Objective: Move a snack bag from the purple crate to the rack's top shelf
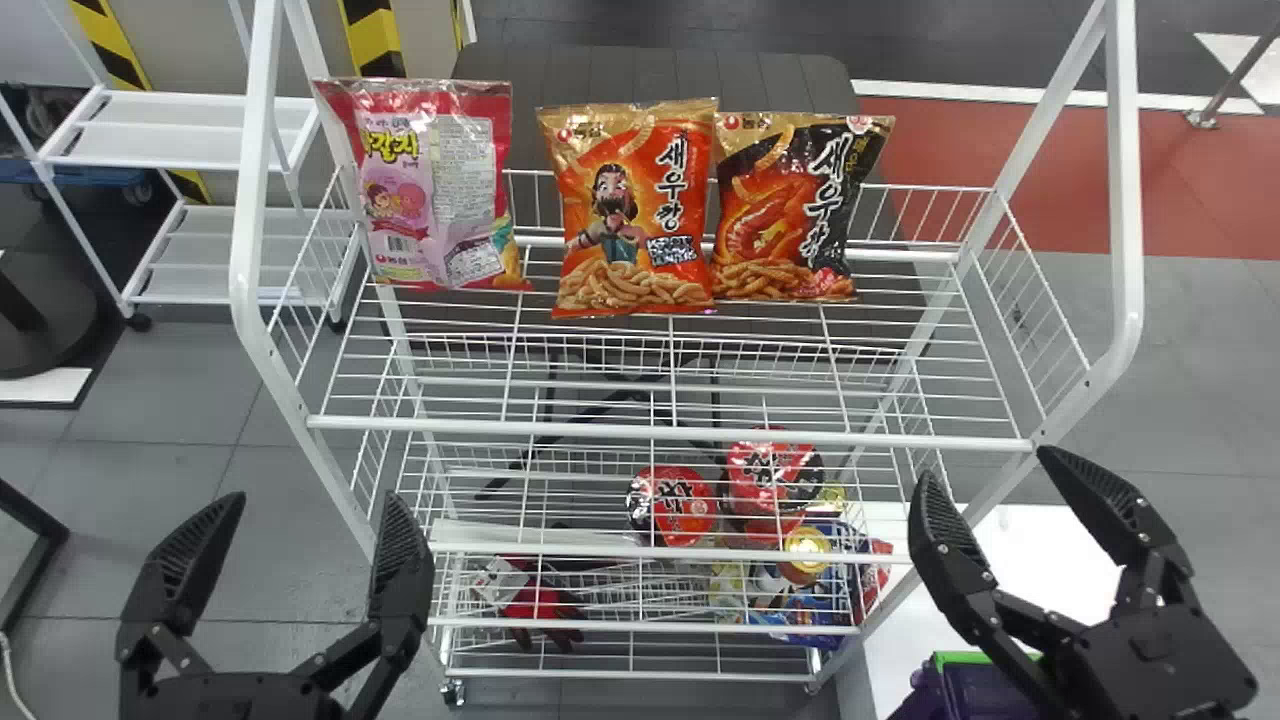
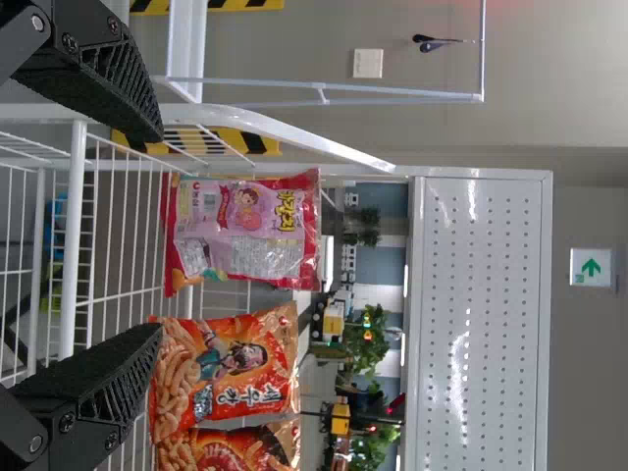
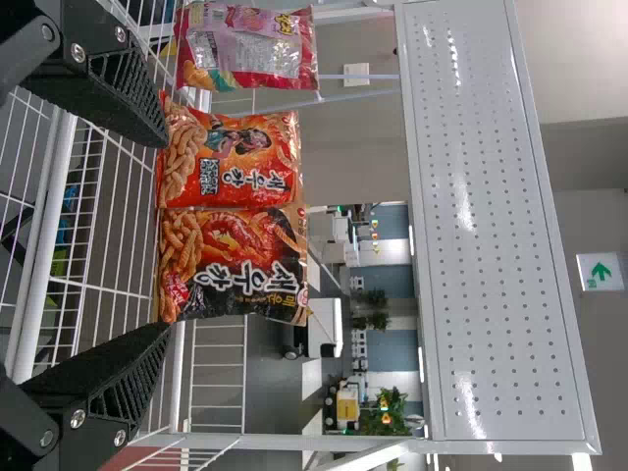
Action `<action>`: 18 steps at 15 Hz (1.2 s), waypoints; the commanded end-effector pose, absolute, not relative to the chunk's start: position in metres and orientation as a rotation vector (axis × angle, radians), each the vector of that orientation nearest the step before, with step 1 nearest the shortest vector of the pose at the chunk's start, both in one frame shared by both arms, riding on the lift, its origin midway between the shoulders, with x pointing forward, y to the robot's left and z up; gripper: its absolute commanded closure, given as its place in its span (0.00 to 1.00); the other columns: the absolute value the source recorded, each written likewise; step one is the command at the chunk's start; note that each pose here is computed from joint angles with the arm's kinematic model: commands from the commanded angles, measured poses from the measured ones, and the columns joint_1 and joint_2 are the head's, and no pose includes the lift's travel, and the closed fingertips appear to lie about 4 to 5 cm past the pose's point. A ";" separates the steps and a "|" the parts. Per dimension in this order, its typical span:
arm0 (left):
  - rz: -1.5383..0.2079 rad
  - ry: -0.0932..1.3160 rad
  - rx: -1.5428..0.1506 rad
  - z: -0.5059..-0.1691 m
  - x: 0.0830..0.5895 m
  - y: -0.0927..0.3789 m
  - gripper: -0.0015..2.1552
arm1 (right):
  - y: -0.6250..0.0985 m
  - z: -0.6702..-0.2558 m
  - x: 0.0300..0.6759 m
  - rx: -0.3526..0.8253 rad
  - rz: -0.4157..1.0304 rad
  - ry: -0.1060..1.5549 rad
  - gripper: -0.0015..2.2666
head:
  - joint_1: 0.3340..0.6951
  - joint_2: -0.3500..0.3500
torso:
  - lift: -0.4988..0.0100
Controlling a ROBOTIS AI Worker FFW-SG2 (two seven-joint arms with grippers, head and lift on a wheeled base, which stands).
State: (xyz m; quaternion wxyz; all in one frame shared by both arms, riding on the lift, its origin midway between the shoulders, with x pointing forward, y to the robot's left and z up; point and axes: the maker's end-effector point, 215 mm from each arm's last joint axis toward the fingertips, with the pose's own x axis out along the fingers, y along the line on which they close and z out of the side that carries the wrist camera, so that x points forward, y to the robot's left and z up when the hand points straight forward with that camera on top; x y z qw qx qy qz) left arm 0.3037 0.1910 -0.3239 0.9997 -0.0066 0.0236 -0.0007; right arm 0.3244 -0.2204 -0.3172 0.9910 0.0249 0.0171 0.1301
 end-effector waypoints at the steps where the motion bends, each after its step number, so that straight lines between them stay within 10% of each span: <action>1: 0.000 0.049 -0.011 -0.324 0.304 0.189 0.07 | -0.220 -0.318 0.324 0.052 0.264 0.036 0.08 | 1.00 0.42 | 0.98; 18: -0.002 0.049 -0.012 -0.326 0.304 0.188 0.07 | -0.215 -0.311 0.323 0.059 0.339 0.022 0.08 | 1.00 0.42 | 0.98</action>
